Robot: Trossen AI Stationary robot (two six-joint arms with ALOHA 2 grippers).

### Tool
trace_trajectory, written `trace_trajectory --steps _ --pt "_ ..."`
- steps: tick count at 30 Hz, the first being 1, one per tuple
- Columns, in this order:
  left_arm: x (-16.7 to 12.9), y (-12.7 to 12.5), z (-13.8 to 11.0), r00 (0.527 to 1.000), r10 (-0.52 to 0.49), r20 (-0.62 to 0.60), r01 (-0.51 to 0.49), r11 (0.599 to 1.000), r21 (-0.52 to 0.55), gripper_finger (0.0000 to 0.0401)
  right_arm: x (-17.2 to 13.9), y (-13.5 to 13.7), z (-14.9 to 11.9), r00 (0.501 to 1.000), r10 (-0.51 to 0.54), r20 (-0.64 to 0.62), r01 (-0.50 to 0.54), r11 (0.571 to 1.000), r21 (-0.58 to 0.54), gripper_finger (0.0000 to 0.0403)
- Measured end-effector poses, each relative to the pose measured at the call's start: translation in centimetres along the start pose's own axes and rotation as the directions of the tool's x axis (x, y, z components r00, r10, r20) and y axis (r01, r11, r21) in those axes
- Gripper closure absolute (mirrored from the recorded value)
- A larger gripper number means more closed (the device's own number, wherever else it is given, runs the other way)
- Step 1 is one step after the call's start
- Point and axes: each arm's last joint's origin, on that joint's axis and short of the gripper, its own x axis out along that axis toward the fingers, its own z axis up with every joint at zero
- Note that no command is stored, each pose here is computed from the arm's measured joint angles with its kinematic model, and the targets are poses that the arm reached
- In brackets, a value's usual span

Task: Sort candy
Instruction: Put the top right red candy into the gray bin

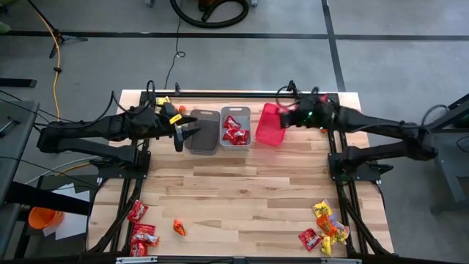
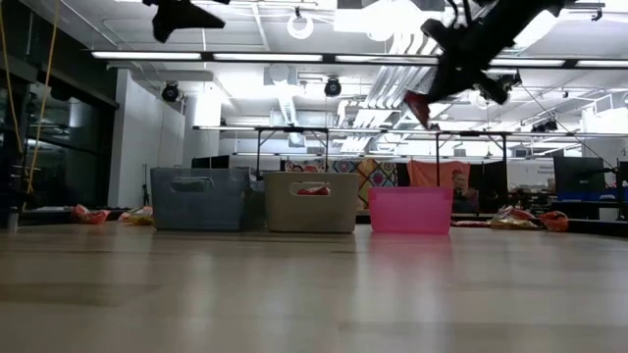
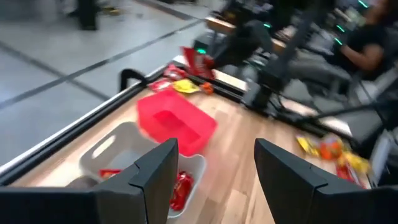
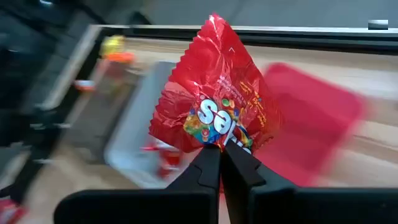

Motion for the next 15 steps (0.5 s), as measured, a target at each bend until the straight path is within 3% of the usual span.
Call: trace_trajectory --steps 4,9,15 --pt "1.0 -0.6 0.2 0.996 -0.085 0.005 0.084 0.991 0.106 0.0204 1.8 3.1 -1.5 0.992 0.118 0.042 -0.117 0.993 -0.026 0.0402" --pt "2.1 -0.4 0.4 0.992 -0.123 0.02 0.12 0.986 0.111 0.0204 4.2 6.8 -3.0 0.943 0.313 0.114 -0.306 0.949 -0.07 0.0403" --pt "3.3 -0.2 1.1 0.985 -0.153 0.084 0.149 0.987 0.057 0.0204 7.3 7.8 -4.8 0.935 0.338 0.105 -0.331 0.94 -0.08 0.0403"
